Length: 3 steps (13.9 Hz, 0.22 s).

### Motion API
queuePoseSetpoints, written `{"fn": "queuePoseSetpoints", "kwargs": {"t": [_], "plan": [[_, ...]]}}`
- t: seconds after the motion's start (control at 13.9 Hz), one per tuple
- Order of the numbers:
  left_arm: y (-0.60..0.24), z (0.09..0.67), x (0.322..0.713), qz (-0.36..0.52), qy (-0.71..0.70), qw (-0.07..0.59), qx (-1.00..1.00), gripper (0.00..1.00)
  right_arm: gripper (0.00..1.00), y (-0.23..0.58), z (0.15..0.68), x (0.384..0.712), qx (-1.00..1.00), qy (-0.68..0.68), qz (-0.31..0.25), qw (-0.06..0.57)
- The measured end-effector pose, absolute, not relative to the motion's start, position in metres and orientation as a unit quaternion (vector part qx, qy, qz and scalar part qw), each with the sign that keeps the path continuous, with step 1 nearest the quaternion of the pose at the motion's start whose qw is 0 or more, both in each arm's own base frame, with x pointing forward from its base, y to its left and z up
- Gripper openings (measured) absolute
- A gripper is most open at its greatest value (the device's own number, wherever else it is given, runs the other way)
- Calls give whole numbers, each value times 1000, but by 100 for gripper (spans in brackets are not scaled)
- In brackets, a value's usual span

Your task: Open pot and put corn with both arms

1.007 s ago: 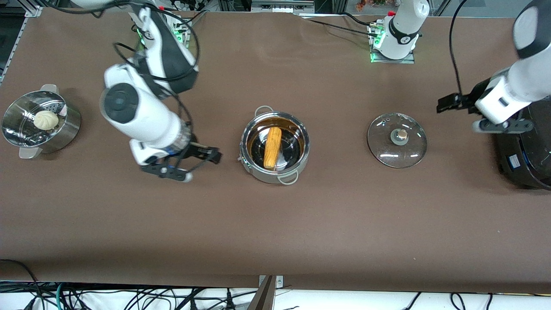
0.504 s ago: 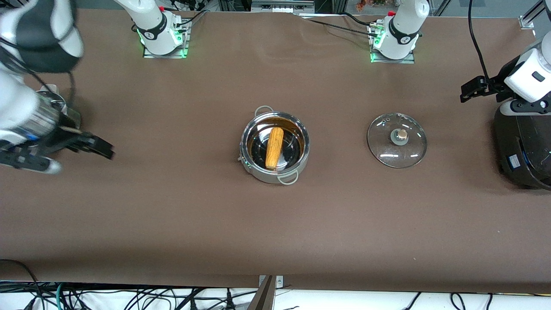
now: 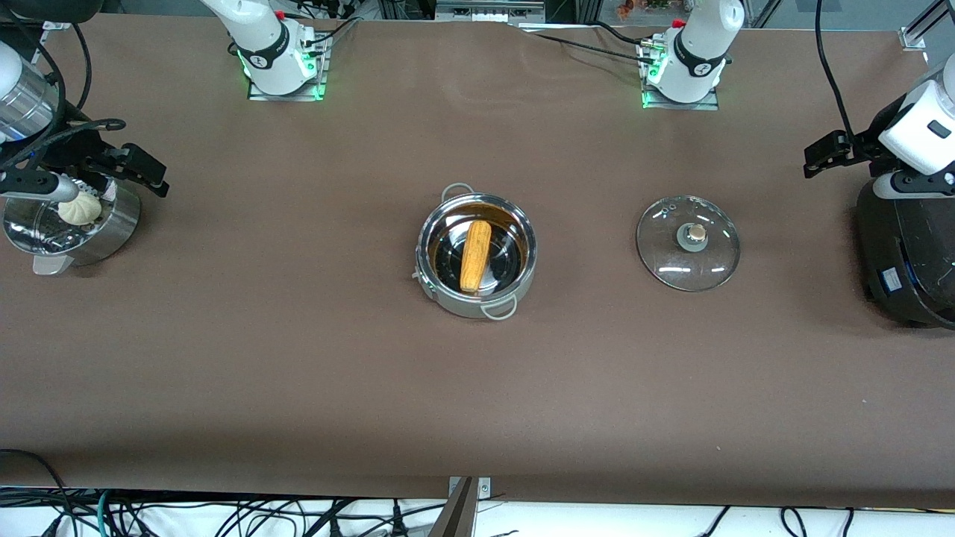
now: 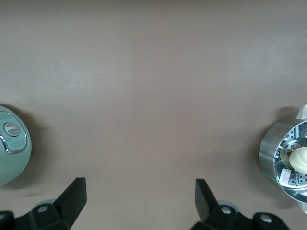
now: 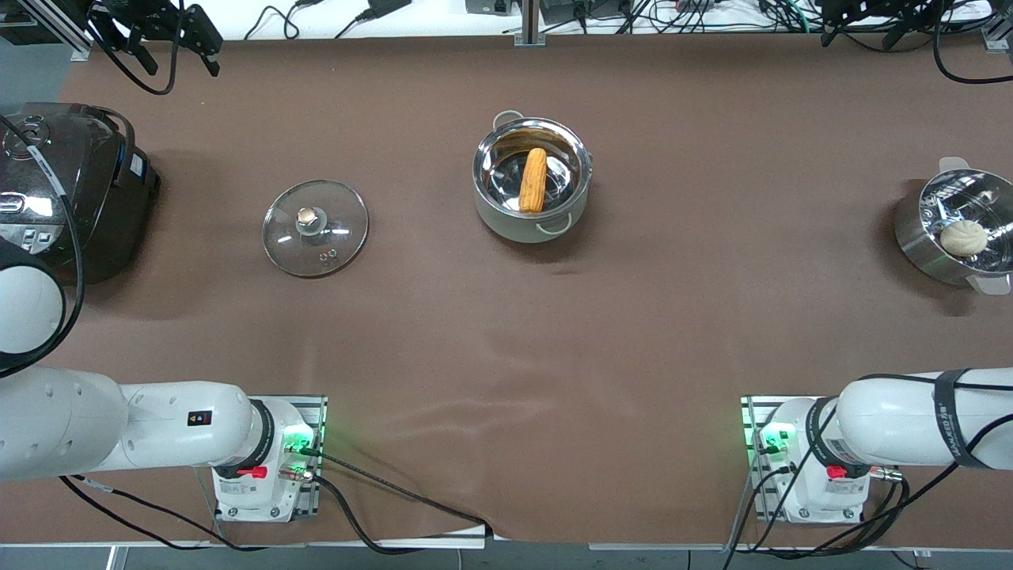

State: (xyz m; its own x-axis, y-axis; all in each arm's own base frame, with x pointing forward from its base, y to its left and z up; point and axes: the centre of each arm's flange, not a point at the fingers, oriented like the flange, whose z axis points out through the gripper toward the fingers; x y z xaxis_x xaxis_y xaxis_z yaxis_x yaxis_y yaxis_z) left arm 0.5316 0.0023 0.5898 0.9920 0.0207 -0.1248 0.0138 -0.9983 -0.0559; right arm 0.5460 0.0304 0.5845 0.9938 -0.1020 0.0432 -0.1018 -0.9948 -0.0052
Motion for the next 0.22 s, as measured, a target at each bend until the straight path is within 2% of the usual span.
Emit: {"fn": "queuePoseSetpoints", "kwargs": {"t": [0.22], "plan": [[3, 591, 531, 64, -15, 21, -998, 100, 100, -3, 577, 549, -997, 75, -16, 3]]}}
